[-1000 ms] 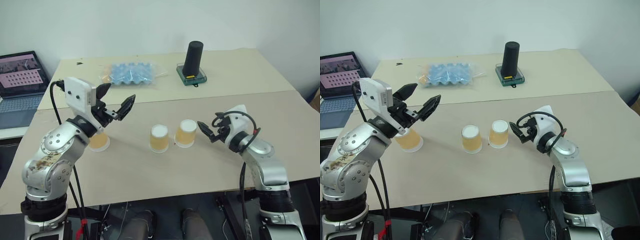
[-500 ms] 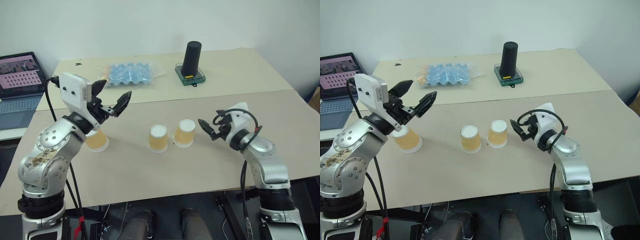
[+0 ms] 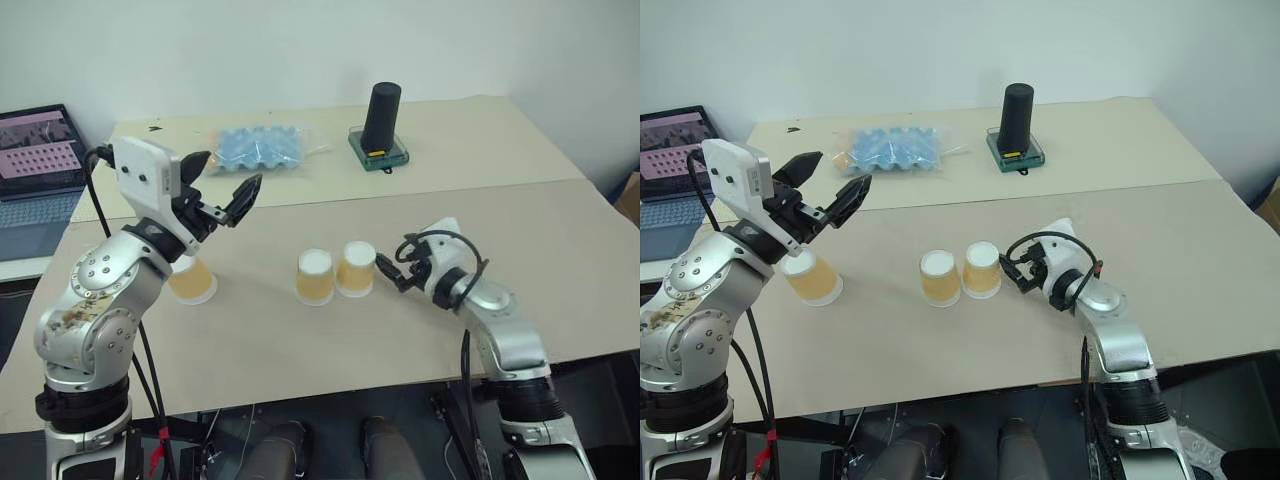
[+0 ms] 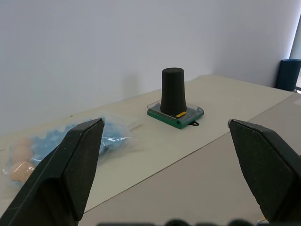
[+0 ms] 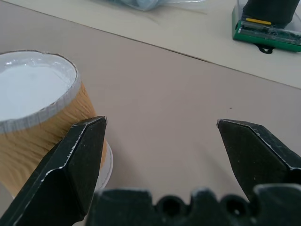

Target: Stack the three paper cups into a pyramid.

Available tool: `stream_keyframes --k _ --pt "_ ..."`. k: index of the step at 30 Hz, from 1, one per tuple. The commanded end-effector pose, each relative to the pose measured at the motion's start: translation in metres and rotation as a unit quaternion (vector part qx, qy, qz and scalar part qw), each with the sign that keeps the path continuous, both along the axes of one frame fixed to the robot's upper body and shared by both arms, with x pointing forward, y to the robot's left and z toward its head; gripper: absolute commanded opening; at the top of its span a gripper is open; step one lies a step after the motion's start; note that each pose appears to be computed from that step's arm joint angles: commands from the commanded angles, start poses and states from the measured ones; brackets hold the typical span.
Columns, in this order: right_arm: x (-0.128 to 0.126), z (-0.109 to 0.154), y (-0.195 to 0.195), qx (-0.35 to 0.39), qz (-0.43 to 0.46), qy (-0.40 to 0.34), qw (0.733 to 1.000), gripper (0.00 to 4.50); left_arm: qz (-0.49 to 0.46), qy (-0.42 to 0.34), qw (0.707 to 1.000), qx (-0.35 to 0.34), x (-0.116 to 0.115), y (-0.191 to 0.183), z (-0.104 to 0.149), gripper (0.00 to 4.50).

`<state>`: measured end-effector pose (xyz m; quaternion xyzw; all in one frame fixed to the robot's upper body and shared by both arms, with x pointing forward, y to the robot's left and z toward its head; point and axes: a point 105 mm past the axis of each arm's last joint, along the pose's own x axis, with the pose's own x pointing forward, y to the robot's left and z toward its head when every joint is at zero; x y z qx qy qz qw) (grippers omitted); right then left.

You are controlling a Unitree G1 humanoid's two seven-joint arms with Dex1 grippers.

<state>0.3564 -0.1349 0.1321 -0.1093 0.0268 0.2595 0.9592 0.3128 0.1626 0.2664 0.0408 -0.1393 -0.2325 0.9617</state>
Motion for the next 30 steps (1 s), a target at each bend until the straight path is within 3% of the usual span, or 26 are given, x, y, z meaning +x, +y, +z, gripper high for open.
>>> stream_keyframes --k 1,13,18,21,25,30 --pt "-0.001 0.012 0.002 0.002 0.003 -0.024 1.000 4.45 0.000 -0.024 1.000 0.000 -0.007 0.001 0.012 4.50" --pt "0.004 0.020 -0.055 -0.036 -0.056 -0.034 0.997 4.45 0.006 -0.024 1.000 0.001 -0.005 0.001 0.010 4.50" --pt "0.001 0.035 -0.078 -0.047 -0.069 -0.044 0.996 4.45 0.056 -0.035 0.998 -0.003 -0.002 0.010 0.010 4.50" --pt "-0.021 0.077 -0.069 0.004 0.011 -0.065 0.998 4.45 0.150 -0.067 0.986 0.011 -0.007 0.020 0.007 4.50" --pt "-0.063 0.107 -0.046 0.006 0.153 -0.058 0.986 4.45 0.224 -0.069 0.972 0.019 -0.021 0.025 -0.009 4.50" --pt "-0.130 0.124 -0.005 0.012 0.359 -0.021 0.933 4.45 0.291 -0.016 0.957 0.003 -0.039 0.037 -0.044 4.50"
